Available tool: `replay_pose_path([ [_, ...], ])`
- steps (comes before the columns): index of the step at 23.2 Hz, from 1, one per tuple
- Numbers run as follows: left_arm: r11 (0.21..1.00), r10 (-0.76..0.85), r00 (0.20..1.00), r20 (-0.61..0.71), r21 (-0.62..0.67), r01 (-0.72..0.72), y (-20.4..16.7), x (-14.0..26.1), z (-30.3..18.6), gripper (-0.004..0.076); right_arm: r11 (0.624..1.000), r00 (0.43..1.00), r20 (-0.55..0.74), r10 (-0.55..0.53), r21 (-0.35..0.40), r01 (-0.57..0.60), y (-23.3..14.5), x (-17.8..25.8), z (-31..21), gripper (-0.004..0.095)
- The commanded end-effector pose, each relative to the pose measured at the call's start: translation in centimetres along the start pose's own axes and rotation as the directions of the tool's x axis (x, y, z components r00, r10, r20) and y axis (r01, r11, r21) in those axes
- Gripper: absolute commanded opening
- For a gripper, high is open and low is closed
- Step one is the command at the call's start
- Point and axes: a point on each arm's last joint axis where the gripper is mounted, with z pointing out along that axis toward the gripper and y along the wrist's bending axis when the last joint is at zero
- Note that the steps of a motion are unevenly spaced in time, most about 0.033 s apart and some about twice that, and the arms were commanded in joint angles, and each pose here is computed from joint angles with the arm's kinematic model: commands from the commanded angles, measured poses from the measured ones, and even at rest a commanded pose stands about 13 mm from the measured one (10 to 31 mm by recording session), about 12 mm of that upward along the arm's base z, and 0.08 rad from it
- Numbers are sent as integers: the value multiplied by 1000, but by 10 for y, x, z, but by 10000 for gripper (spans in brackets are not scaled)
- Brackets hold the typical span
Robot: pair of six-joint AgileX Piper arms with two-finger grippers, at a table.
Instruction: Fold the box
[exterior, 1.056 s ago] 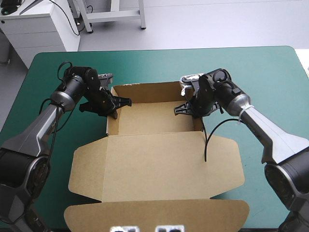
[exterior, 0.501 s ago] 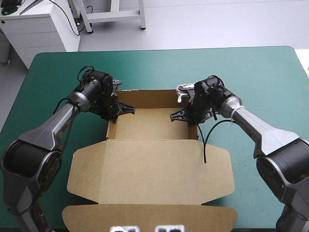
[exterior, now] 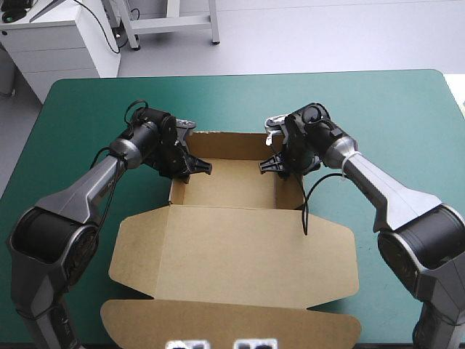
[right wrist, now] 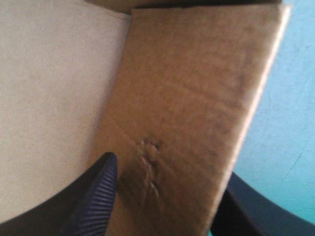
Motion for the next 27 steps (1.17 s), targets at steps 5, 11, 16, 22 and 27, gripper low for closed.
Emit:
replay_pose_path([
  [5,999,19,996,84,46,-23,-9,-1,-27,555,999,998,53,14,39,-16,-9,-1,-34,559],
  [11,998,27,987,156,56,-36,-12,-6,-63,555,999,993,120,24,29,-28,-11,-10,-67,557],
  [16,997,41,982,185,59,-52,-16,-12,-103,554,999,970,240,37,3,-39,-16,-11,-111,553],
  [22,993,36,965,259,98,-63,-21,-14,-132,554,999,948,315,48,-15,-46,-21,-1,-144,553],
  [27,984,22,946,325,160,-78,-26,-4,-163,552,997,926,371,69,-62,-49,-25,12,-174,553],
])
